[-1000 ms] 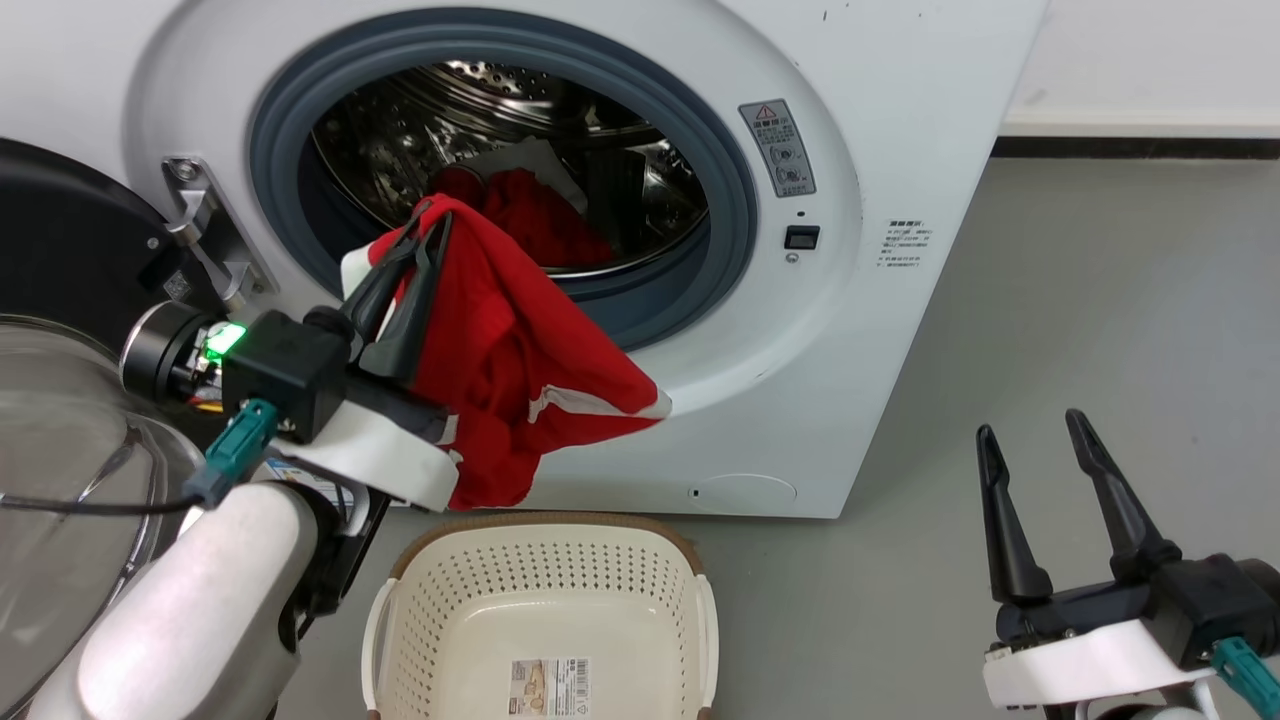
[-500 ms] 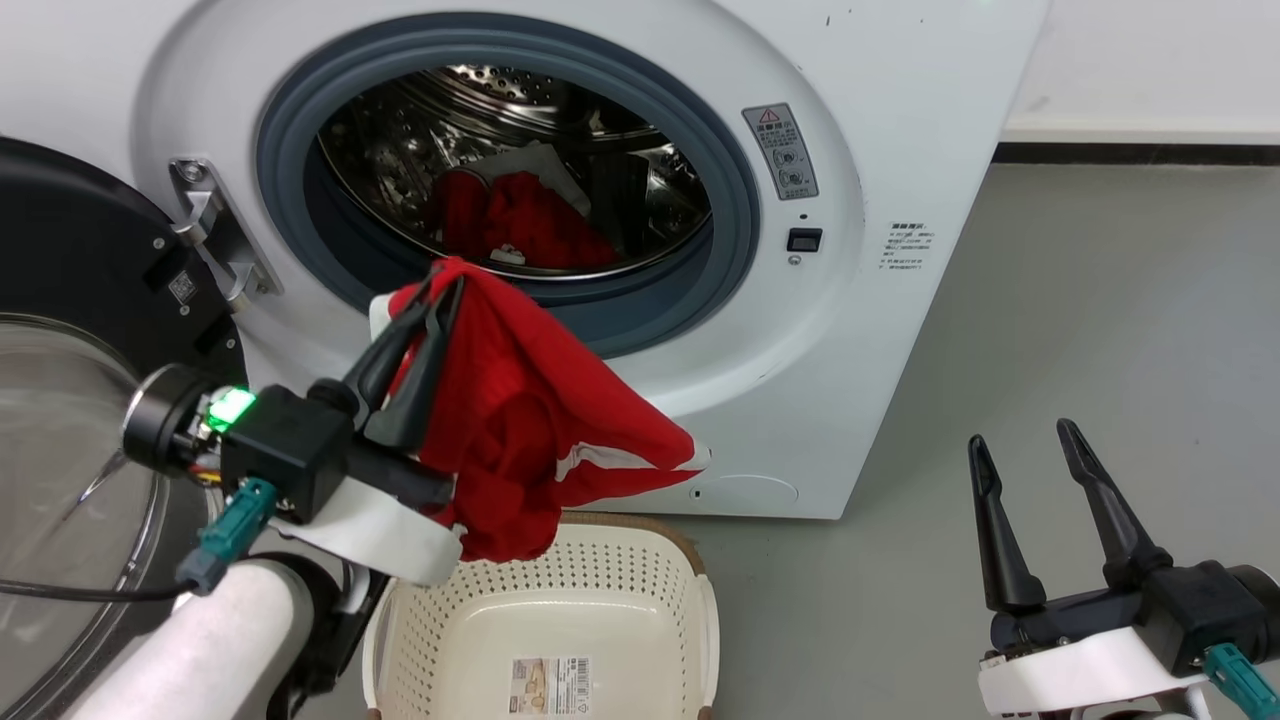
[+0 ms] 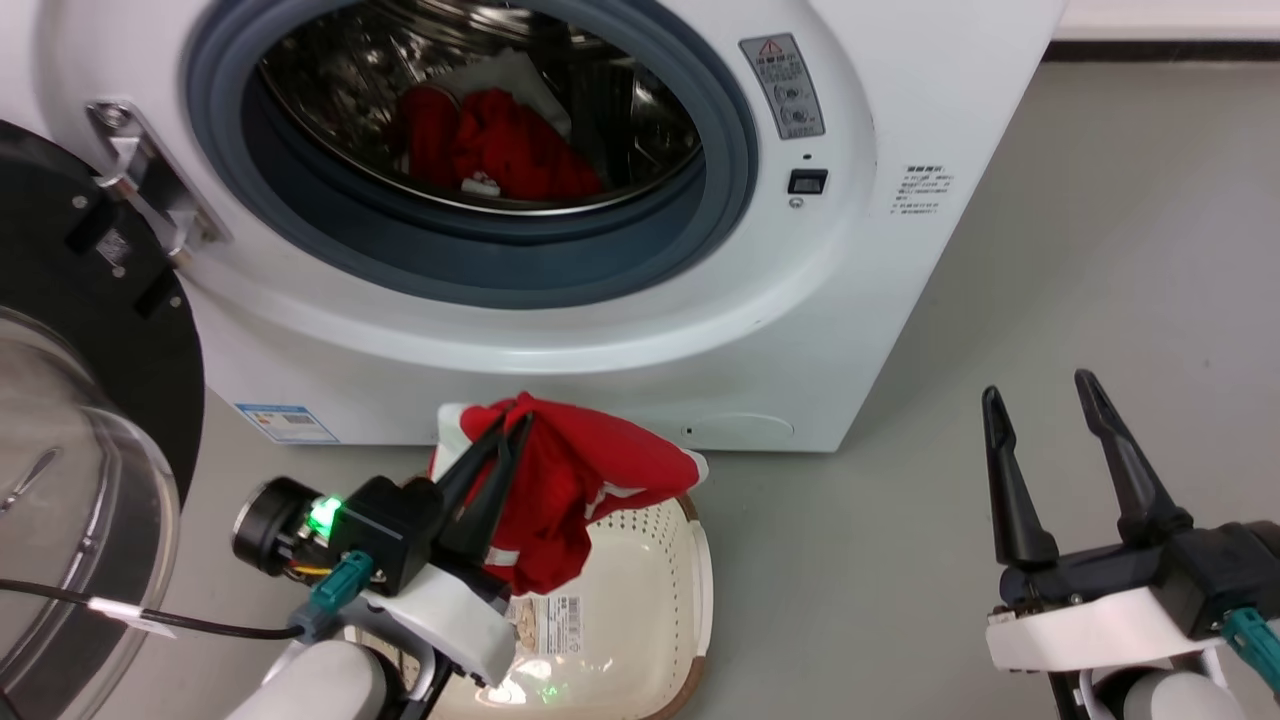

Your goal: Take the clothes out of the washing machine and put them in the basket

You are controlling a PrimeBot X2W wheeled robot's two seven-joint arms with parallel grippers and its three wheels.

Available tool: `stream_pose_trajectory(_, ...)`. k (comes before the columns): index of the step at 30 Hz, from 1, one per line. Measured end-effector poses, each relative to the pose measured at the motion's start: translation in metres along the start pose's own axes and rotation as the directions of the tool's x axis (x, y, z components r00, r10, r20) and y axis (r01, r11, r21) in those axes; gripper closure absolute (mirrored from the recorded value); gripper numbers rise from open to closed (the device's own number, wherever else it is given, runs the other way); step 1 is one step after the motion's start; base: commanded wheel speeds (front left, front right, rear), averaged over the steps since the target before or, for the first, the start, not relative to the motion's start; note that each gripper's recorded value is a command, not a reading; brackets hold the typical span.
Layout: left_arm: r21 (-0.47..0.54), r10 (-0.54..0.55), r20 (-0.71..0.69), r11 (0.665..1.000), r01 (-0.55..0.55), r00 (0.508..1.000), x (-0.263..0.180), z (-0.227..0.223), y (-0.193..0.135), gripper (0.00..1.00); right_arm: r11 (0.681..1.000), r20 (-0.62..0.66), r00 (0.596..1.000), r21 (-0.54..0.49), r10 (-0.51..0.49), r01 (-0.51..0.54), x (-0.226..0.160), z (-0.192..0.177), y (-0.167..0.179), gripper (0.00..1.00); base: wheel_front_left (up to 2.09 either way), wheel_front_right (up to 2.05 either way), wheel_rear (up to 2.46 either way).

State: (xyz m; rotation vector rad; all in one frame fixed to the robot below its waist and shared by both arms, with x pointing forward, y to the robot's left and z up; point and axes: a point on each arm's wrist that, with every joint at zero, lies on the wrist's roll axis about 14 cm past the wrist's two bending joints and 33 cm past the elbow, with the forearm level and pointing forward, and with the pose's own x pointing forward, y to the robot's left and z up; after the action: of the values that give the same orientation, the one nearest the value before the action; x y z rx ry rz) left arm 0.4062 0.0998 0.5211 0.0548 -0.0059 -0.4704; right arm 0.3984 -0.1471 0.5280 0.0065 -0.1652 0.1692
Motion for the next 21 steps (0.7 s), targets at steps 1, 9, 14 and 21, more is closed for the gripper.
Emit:
stream_pose_trajectory(1, -0.014, -0.006, -0.022, 1.0, 0.006, 1.0, 0.001, -0.01, -0.002, 1.0, 1.0, -0.003, 1.0, 0.0, -0.002, 0.002, 0.002, -0.002, -0.001, 0.0, 0.0, 0.0, 0.0)
stream_pose_trajectory(9, -0.124, -0.024, -0.221, 0.992, -0.003, 0.975, 0.001, -0.096, -0.01, 1.0, 1.0, -0.033, 0.999, -0.004, -0.021, 0.021, 0.017, -0.019, -0.011, 0.0, 0.0, 0.0, 0.0)
stream_pose_trajectory(14, -0.173, -0.04, -0.343, 0.985, -0.021, 0.938, 0.003, -0.15, -0.012, 1.0, 1.0, -0.055, 0.998, -0.012, -0.028, 0.027, 0.029, -0.034, -0.016, 0.0, 0.0, 0.0, 0.0)
stream_pose_trajectory(21, -0.203, -0.068, -0.527, 0.978, -0.048, 0.847, 0.003, -0.23, -0.008, 1.0, 0.999, -0.086, 0.996, -0.019, -0.039, 0.038, 0.05, -0.06, -0.026, 0.0, 0.0, 0.0, 0.0)
